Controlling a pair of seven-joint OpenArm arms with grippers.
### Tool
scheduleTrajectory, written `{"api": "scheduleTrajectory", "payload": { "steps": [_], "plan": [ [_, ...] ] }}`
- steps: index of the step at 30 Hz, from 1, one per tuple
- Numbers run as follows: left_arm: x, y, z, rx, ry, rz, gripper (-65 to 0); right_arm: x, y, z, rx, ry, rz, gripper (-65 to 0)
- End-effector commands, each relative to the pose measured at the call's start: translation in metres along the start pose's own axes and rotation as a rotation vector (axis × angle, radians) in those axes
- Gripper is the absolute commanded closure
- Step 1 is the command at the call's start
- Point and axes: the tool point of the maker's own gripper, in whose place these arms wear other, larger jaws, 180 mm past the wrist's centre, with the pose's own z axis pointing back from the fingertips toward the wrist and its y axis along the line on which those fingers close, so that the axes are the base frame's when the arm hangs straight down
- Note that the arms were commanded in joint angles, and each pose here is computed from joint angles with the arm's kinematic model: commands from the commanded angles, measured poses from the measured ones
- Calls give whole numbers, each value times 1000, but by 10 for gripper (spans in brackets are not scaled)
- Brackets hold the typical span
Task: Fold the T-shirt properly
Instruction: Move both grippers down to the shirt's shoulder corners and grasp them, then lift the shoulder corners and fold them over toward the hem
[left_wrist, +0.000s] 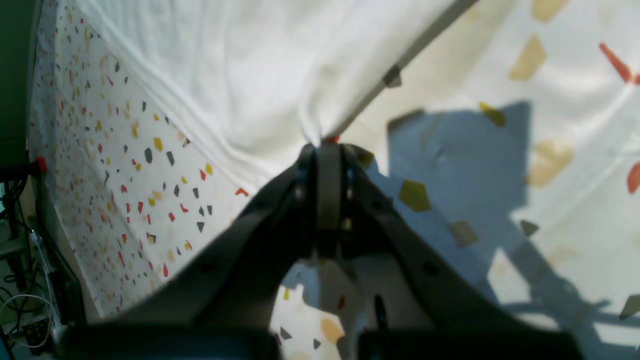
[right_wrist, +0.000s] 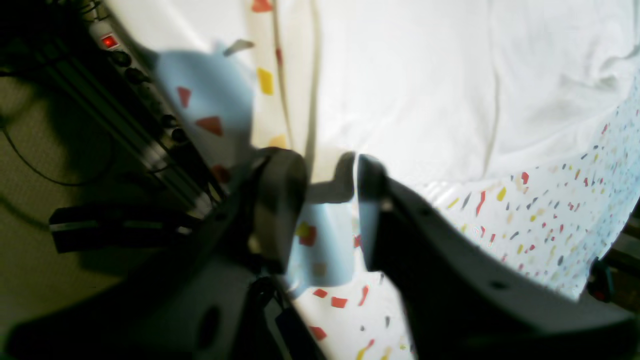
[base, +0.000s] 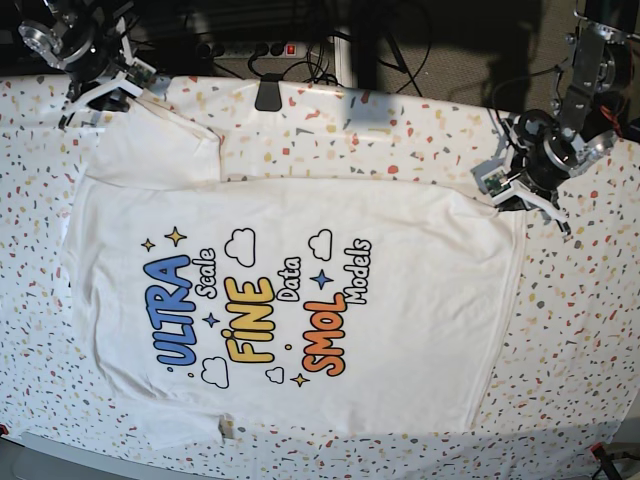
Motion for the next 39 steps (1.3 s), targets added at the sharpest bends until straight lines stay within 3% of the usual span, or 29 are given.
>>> {"api": "scheduleTrajectory", "payload": {
  "steps": [1,6,13,23,31,39],
  "plan": [
    [-1,-4,1,-28,3,-6,0,-19,-16,-2,-53,83,23,-119],
    [-1,-4,1,-28,4,-6,0,-19,-23,-1,-96,88,3,0],
    [-1,-4,1,-28,3,-6,0,-12,-55,15,-221,140,-83,0],
    [-1,-4,1,-28,3,-6,0,16,-80,35,-283,105,-55,0],
    [17,-9,7,-42,-100,105,0,12,-65,34,-224,120,-131,0],
    [43,-14,62,-37,-256,162,0,20,-16,58,-145,100,-166,0]
  ]
}}
